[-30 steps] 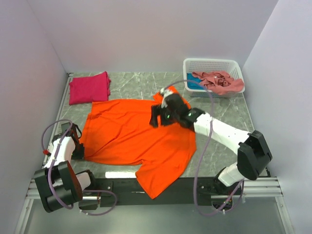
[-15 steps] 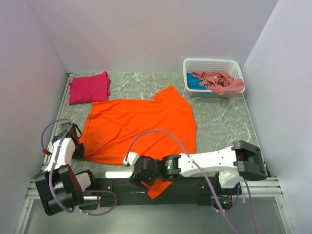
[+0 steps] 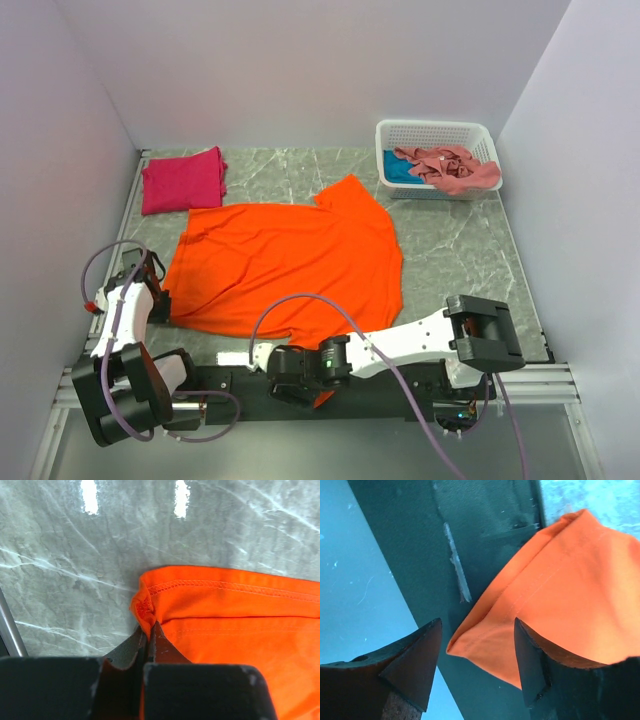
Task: Fold and stack the t-shirts
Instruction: Fold the tshirt
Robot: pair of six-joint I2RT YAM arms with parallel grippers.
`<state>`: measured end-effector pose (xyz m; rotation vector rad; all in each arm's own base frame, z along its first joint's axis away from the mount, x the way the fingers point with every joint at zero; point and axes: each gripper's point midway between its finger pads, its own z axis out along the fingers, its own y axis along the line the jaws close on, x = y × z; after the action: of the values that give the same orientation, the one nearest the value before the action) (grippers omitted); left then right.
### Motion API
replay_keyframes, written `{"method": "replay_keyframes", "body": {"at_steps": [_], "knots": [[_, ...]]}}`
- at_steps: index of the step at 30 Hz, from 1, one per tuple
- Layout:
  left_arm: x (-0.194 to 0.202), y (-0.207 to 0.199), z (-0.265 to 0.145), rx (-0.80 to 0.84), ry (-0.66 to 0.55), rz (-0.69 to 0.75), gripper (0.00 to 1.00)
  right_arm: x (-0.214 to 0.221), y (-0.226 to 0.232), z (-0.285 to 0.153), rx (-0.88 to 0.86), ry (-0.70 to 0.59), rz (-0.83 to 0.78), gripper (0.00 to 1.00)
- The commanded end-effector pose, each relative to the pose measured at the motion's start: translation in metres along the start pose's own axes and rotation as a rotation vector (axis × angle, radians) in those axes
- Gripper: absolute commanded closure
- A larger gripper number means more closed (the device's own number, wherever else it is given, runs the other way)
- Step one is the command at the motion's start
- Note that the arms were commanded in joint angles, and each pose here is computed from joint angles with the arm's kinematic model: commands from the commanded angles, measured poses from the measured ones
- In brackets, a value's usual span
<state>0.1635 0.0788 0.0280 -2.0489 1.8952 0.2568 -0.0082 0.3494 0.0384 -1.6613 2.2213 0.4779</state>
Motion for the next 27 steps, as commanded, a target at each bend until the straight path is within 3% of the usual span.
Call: {"method": "replay_keyframes", "body": {"at_steps": [1, 6, 12, 13, 16, 19, 24, 27], "knots": [[-0.011, -0.013, -0.011, 0.046, -0.027, -0.021, 0.99, -0.006, 0.007, 0.003, -0.034, 0.023, -0.039, 0.34], [-0.013, -0.014, -0.013, 0.054, -0.036, -0.016, 0.99, 0.000, 0.018, 0.008, -0.174, 0.076, 0.003, 0.38], [-0.016, -0.012, -0.014, 0.051, -0.054, -0.020, 0.99, 0.003, 0.010, 0.016, -0.228, 0.119, 0.107, 0.55], [-0.016, -0.012, -0.015, 0.054, -0.054, -0.020, 0.99, 0.005, 0.010, 0.016, -0.224, 0.132, 0.108, 0.67], [-0.019, -0.012, -0.017, 0.051, -0.064, -0.022, 0.99, 0.003, 0.007, 0.015, -0.201, 0.134, 0.114, 0.87], [-0.022, -0.012, -0.019, 0.050, -0.073, -0.022, 0.99, 0.004, 0.001, 0.012, -0.162, 0.127, 0.137, 1.00], [-0.019, -0.017, -0.022, 0.085, -0.055, -0.007, 0.99, -0.001, -0.014, -0.005, -0.076, 0.040, 0.175, 1.00], [-0.013, -0.015, -0.027, 0.090, -0.021, 0.014, 0.99, 0.006, 0.010, -0.035, -0.236, 0.030, 0.142, 1.00]]}}
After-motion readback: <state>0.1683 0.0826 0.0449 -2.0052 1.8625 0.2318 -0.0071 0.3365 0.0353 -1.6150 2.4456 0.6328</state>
